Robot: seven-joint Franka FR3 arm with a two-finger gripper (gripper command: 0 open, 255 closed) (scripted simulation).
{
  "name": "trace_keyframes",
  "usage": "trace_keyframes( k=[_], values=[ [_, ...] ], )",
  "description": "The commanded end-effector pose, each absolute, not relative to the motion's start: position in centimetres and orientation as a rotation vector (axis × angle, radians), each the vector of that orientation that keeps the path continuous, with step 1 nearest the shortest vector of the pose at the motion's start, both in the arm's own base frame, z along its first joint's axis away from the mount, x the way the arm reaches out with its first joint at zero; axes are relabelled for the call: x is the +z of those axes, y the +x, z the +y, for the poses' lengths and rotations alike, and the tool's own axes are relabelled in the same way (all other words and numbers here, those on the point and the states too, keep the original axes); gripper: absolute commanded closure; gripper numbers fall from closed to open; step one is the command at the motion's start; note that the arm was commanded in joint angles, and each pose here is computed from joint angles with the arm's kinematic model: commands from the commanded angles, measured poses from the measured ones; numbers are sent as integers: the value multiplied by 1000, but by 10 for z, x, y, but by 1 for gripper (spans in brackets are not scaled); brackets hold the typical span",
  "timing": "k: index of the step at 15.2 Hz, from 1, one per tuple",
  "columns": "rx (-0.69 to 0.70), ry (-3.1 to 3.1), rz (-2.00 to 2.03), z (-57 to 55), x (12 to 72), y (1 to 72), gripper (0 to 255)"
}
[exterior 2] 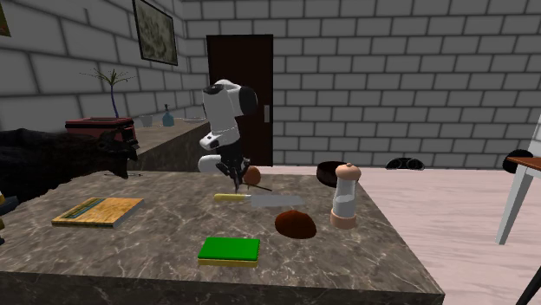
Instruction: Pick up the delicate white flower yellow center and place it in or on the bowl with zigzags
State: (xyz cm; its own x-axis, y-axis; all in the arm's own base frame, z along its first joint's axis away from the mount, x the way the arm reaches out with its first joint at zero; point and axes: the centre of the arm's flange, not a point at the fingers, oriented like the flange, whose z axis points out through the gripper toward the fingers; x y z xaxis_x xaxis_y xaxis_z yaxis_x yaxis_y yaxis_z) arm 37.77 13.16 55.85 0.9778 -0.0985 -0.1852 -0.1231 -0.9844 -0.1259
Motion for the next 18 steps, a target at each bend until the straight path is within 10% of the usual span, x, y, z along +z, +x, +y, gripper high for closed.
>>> trace_keyframes(
  k=[1,18],
  values=[
    [270,-2988,168,132,568,377,255],
    [270,-2988,168,132,658,377,255]
  ],
)
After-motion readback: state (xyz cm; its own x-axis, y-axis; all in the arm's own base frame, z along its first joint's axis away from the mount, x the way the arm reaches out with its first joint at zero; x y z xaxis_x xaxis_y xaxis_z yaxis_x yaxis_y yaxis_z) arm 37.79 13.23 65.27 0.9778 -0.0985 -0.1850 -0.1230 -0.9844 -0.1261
